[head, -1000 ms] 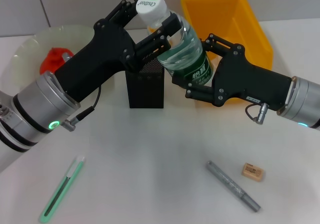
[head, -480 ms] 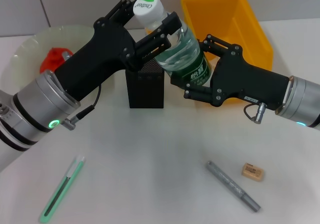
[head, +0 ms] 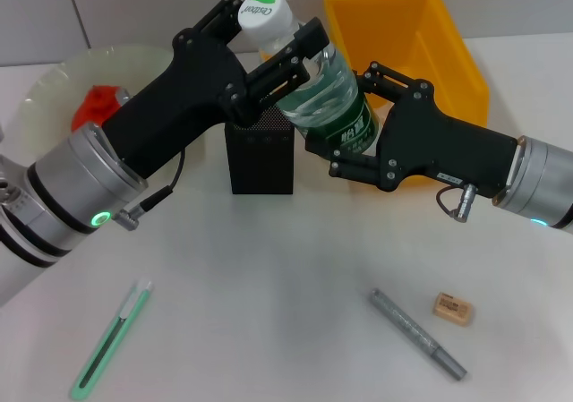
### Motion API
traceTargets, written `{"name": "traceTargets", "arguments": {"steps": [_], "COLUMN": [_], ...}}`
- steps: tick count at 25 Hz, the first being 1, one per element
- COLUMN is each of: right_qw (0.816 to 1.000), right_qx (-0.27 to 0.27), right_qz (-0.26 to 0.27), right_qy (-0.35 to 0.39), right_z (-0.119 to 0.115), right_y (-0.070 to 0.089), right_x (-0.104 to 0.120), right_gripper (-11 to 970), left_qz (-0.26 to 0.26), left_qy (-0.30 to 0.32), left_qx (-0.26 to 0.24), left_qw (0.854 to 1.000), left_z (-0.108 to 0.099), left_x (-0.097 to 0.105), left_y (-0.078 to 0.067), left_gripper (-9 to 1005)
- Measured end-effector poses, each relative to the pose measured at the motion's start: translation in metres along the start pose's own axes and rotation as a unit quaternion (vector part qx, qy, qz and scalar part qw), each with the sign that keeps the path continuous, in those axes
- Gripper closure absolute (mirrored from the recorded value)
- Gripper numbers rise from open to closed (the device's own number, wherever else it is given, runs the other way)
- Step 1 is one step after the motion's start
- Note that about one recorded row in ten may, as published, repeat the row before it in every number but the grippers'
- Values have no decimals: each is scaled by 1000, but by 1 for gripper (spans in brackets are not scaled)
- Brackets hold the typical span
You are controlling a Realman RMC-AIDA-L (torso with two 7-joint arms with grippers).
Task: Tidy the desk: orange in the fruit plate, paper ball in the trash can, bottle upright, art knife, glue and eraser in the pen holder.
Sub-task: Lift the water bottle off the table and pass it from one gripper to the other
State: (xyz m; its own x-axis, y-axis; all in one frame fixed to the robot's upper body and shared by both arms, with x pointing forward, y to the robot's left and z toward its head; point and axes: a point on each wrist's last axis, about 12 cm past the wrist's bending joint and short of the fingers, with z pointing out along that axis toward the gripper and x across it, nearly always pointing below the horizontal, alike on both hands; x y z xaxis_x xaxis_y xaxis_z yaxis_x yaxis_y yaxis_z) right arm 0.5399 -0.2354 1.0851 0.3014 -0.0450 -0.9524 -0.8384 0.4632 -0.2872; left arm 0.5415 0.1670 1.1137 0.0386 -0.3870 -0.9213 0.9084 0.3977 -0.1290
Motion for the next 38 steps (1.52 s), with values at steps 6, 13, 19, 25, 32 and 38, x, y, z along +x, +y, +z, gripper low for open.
{"name": "traceTargets", "arguments": {"steps": [6, 13, 19, 25, 32, 38], "right_qw": [1000, 1000, 1000, 1000, 1000, 1000], "right_qx": [0, -1, 0, 3, 5, 6], "right_qz": [0, 3, 3, 3, 2, 2], "right_qy": [0, -1, -2, -1, 0, 0], "right_z": [0, 0, 0, 1, 1, 1], "right_y": [0, 2, 2, 1, 0, -1], "right_x": [0, 1, 1, 1, 1, 1], "right_gripper": [197, 198, 197, 198, 197, 197], "left_qz": [3, 18, 25, 25, 24, 23], "left_qy": [-2, -10, -13, -21, -24, -23], "left_qx": [-2, -6, -2, 6, 8, 11], "left_qw": [1000, 1000, 1000, 999, 999, 999], "left_z": [1, -2, -2, -1, -1, -1], "left_x": [-1, -2, -3, -4, -5, -4], "left_y": [1, 1, -1, -3, -4, -4], "left_gripper": [320, 465, 556, 556, 556, 556]}}
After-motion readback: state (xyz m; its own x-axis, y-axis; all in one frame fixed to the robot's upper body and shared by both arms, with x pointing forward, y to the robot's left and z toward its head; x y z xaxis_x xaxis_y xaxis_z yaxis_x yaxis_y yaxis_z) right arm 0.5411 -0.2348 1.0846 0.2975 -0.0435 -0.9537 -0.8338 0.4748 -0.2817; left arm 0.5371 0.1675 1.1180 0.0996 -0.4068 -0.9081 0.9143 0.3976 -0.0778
